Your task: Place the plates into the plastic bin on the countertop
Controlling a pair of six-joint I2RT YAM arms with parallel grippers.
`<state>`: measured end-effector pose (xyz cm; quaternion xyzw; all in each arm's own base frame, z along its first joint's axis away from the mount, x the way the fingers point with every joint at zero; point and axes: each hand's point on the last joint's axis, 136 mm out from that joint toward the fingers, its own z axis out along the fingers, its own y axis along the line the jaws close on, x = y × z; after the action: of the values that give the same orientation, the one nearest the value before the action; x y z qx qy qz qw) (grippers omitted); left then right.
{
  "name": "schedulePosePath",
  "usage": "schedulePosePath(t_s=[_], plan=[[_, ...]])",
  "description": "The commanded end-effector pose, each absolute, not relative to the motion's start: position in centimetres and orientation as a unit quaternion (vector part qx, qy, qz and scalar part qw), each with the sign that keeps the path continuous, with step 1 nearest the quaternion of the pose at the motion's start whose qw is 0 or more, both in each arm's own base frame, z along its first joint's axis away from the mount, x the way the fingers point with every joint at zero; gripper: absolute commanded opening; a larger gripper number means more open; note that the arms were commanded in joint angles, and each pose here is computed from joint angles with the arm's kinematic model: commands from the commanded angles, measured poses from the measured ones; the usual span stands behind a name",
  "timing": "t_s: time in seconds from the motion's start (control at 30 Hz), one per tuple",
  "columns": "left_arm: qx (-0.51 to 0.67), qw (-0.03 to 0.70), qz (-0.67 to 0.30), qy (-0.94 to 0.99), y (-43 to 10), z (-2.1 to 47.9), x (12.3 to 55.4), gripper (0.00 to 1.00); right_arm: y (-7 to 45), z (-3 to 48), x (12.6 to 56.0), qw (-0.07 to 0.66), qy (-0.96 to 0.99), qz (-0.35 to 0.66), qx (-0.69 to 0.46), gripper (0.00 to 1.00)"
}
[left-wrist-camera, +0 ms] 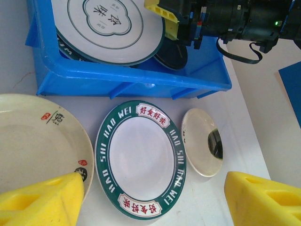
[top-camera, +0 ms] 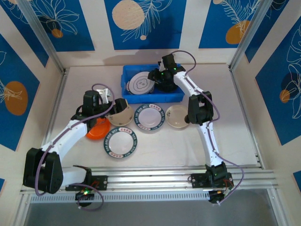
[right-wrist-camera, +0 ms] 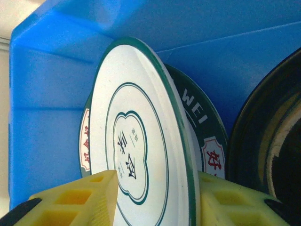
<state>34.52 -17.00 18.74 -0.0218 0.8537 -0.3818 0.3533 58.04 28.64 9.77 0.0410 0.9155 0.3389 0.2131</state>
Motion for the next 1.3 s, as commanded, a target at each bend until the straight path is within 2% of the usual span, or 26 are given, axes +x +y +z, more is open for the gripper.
schedulePosePath(t_s=[0.0,0.27,0.63,1.0,1.27], plan=[[-0.019,0.356,-0.385,0.851,-16.9,18.6,34.9,0.78,29.0,9.8,57.8,0.217,0.924,0.313,0.023,0.44],[-0.018,0.354,-0.389,0.851,-17.1,18.4,35.3,0.78,28.6,8.4,57.4,0.225,0.949,0.219,-0.007,0.47],[-0.017,0.353,-0.389,0.851,-17.1,18.3,35.4,0.77,28.7,7.6,57.0,0.233,0.956,0.176,-0.027,0.52],[-0.016,0.357,-0.385,0.851,-17.1,18.2,35.5,0.78,29.3,9.2,56.8,0.25,0.953,0.167,-0.045,0.56],[-0.018,0.359,-0.385,0.85,-17.1,18.3,35.7,0.79,28.8,13.0,56.8,0.281,0.945,0.162,-0.047,0.56]])
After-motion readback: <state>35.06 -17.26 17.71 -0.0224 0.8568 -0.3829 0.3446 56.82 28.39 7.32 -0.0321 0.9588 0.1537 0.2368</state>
